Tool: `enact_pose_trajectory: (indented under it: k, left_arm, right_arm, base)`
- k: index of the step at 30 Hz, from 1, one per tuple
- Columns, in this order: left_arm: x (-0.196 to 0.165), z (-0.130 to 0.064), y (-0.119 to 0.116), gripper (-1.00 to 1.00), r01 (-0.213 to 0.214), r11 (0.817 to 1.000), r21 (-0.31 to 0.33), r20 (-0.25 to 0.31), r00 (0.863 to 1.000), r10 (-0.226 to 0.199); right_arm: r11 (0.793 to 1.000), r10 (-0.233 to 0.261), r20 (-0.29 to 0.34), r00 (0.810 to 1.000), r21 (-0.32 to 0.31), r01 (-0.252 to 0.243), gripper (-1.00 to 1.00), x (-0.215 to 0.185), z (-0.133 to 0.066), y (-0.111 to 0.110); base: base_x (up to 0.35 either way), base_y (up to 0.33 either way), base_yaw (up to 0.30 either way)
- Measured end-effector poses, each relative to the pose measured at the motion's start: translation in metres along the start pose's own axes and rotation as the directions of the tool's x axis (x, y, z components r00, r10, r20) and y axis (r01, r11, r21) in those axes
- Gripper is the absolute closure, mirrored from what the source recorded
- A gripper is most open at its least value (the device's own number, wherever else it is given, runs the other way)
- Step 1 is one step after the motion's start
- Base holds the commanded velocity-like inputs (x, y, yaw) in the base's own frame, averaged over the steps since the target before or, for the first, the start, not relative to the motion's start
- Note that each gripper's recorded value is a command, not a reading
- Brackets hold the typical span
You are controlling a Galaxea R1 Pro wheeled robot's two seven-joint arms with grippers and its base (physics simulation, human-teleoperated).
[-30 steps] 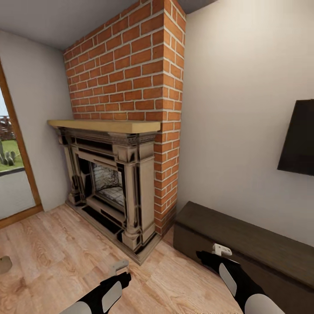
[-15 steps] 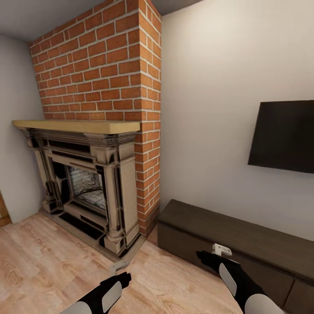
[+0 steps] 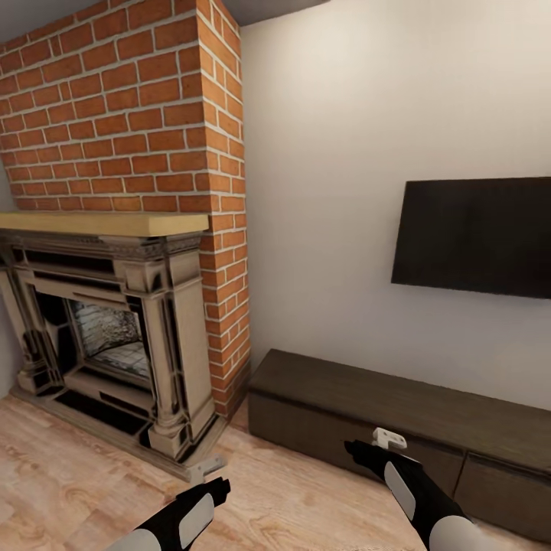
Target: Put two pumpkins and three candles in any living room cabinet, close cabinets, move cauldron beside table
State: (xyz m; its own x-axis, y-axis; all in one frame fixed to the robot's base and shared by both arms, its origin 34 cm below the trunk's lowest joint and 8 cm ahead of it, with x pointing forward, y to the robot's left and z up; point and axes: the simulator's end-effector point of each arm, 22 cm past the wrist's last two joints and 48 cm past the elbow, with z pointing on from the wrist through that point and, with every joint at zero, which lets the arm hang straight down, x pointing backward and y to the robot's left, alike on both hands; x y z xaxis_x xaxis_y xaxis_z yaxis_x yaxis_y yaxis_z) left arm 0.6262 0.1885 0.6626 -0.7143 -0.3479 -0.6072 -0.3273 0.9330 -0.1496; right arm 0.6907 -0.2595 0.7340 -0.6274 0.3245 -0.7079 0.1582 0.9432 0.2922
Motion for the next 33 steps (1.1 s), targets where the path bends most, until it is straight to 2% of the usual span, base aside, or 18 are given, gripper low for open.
enact_pose_trajectory:
  k: [33]
  left_arm:
    - [0.0004, 0.0006, 0.001, -1.0, 0.0, 1.0, -0.002, -0.001, 1.0, 0.0]
  right_arm:
    - [1.0, 0.0, -0.003, 1.0, 0.001, 0.0, -1.0, 0.0011, 0.0004, -0.0003]
  base:
    - [0.0, 0.0, -0.29]
